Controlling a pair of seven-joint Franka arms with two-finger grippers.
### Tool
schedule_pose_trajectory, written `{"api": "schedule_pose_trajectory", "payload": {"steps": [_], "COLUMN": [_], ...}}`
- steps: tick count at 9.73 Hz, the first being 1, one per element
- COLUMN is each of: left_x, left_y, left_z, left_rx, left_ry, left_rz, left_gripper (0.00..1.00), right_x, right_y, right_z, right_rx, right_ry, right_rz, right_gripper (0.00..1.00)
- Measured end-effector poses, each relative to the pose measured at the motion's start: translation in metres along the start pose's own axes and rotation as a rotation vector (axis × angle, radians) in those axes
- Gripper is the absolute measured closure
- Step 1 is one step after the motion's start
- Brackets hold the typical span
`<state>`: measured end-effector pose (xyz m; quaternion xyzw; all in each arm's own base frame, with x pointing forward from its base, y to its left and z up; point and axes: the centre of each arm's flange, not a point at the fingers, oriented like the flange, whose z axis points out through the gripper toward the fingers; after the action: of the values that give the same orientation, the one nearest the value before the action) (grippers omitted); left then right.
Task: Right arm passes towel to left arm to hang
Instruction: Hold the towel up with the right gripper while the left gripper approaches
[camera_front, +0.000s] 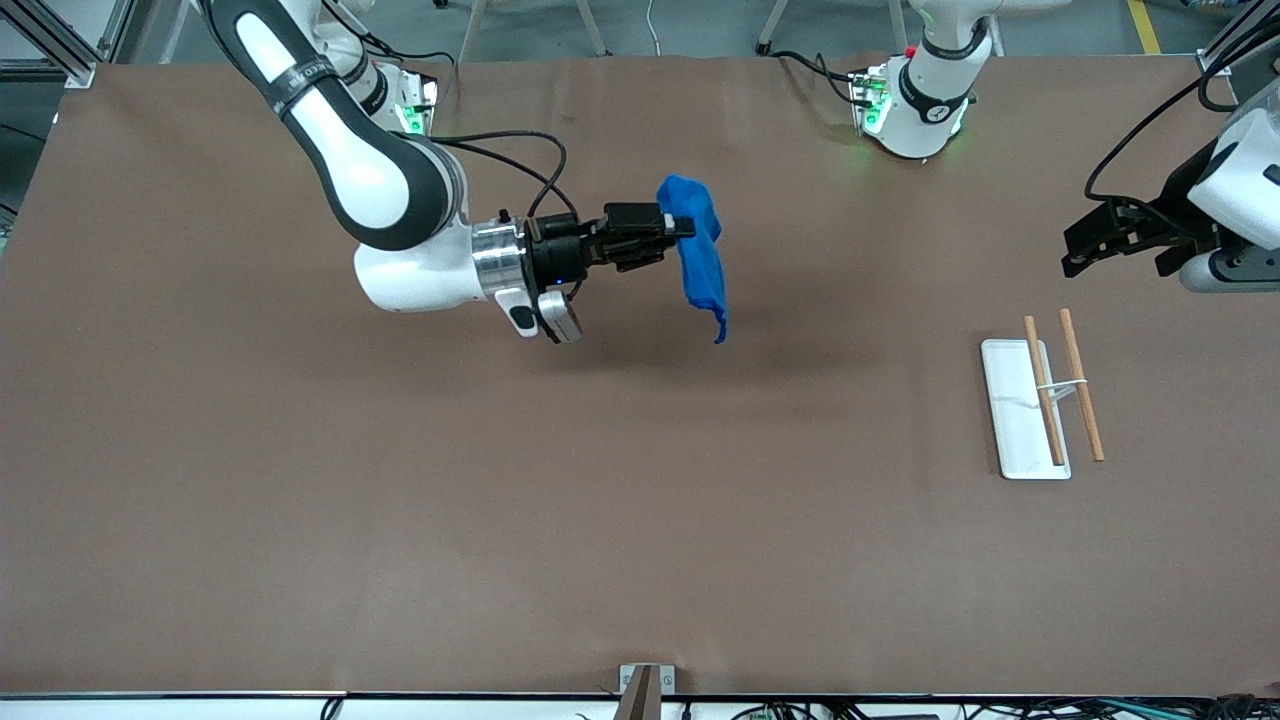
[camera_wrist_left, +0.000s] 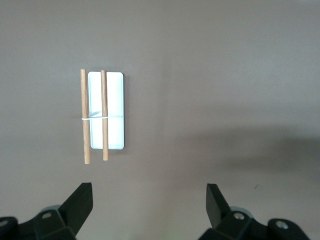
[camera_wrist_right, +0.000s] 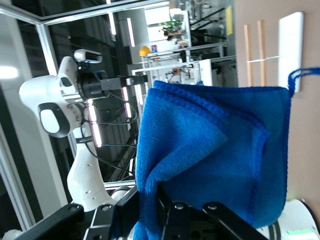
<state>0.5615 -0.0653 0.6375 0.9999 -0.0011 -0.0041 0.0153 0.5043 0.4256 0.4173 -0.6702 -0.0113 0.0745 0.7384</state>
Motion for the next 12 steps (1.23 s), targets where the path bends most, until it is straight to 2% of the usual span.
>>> {"api": "schedule_pose_trajectory", "payload": {"steps": [2,4,6,9,12], "left_x": [0.002,0.008,0.012,0.004,-0.009], "left_y": [0.009,-0.008,-0.025,-0.021,0.001], "left_z": [0.005,0.011,0.03,0.067,0.119], "left_rx": [-0.114,-0.241,-0.439,-0.681,-0.923], "left_ry": [-0.024,-0.038,-0.063,-0.182,-0.275], "left_rz": [-0.001,0.021,0.092,0.111,0.172], "left_gripper": [0.0,0.0,0.0,0.0,0.0], "right_x": [-0.005,-0.004,-0.003,-0.003,-0.007], "right_y": [0.016,0.023,0.022,0.022,0.004], "right_z": [0.015,0.016,0.016,0.016,0.033], "right_rx": [0.052,0.061,0.065,0.07,0.152], "right_ry": [0.009,0.014,0.019,0.024,0.043], "right_rz": [-0.025,-0.026,-0.024,-0.02,0.001], "right_gripper": [0.86,0.86,0.86,0.86,0.86]}}
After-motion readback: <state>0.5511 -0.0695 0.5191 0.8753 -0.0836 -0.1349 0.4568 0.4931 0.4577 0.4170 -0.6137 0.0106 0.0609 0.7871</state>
